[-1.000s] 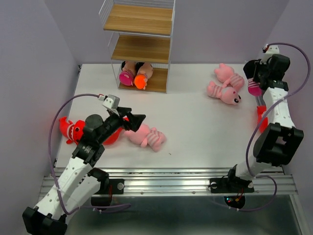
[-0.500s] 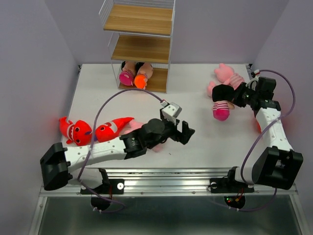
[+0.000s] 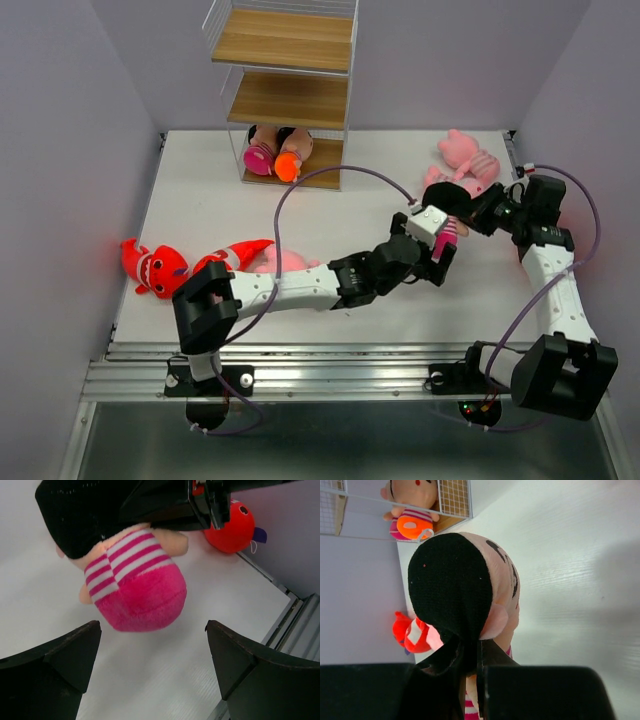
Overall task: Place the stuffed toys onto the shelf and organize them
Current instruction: Pass the stuffed toy from the right arm to the left
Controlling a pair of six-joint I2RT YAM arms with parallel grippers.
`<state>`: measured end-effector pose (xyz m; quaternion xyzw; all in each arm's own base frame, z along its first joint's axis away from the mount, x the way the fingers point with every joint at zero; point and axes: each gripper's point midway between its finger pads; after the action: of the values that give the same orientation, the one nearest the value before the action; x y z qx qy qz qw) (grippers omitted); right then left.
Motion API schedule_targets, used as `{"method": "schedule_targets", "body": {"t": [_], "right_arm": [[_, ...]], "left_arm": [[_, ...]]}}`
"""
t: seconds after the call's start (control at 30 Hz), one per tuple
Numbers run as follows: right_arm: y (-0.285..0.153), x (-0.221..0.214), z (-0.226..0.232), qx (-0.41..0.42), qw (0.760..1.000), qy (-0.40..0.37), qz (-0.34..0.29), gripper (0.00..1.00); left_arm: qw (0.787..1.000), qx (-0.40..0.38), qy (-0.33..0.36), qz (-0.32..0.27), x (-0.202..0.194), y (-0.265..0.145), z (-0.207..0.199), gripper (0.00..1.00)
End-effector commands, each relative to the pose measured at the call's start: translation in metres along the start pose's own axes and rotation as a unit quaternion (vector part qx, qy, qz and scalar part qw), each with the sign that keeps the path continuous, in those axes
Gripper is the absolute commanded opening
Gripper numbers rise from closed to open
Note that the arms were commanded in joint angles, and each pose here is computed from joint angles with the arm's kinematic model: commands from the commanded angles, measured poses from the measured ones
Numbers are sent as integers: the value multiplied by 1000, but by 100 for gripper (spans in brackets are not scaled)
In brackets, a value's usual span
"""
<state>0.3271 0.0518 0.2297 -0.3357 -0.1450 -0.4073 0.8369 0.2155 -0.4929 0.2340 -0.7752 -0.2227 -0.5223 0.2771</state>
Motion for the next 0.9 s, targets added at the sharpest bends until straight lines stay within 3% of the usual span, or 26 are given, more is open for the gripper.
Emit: {"method": "schedule_targets", "body": {"t": [0.0,0.13,0.3,0.33,0.37,0.47,0.53,0.57,0.6,0.8,0.83,0.87], "right_arm": [[-6,-8,18,42,999,26,14,2],[-10,-15,21,52,998,34,23,2],[-16,-20,29,65,997,43,30,3],[-17,-21,30,66,997,42,29,4],[-18,-22,31,67,996,42,28,4],[-20,-23,31,67,997,41,25,4],[-21,-24,31,69,997,40,24,5],[-21,-25,31,69,997,39,24,5],[-22,-26,31,69,997,38,24,5],[-26,-28,33,77,997,6,14,18],[-27,-28,34,79,997,-3,13,22],[-28,-28,34,83,996,-26,11,35]], "left_arm": [[999,20,6,-33,33,14,-8,97],[998,45,14,-29,29,25,-3,96],[997,76,19,-23,24,28,7,85],[996,83,18,-23,24,28,11,79],[995,94,20,-22,21,26,16,65],[994,107,18,-24,20,19,24,36],[994,106,13,-30,25,14,26,22],[994,107,14,-25,20,13,29,7],[994,105,11,-25,20,11,30,2],[999,33,-35,-14,19,-6,34,0],[999,19,-45,-16,20,-9,35,0],[998,-4,-61,-4,8,-13,39,0]]}}
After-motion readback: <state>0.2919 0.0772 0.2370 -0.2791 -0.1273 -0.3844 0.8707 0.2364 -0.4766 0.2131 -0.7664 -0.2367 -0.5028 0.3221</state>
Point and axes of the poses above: each gripper's point midway between its finger pads, its own y axis out along the fingers, its own z axis along the line the jaws close on, x = y × z, and after that the axes turned 6 degrees about -y, right-handed
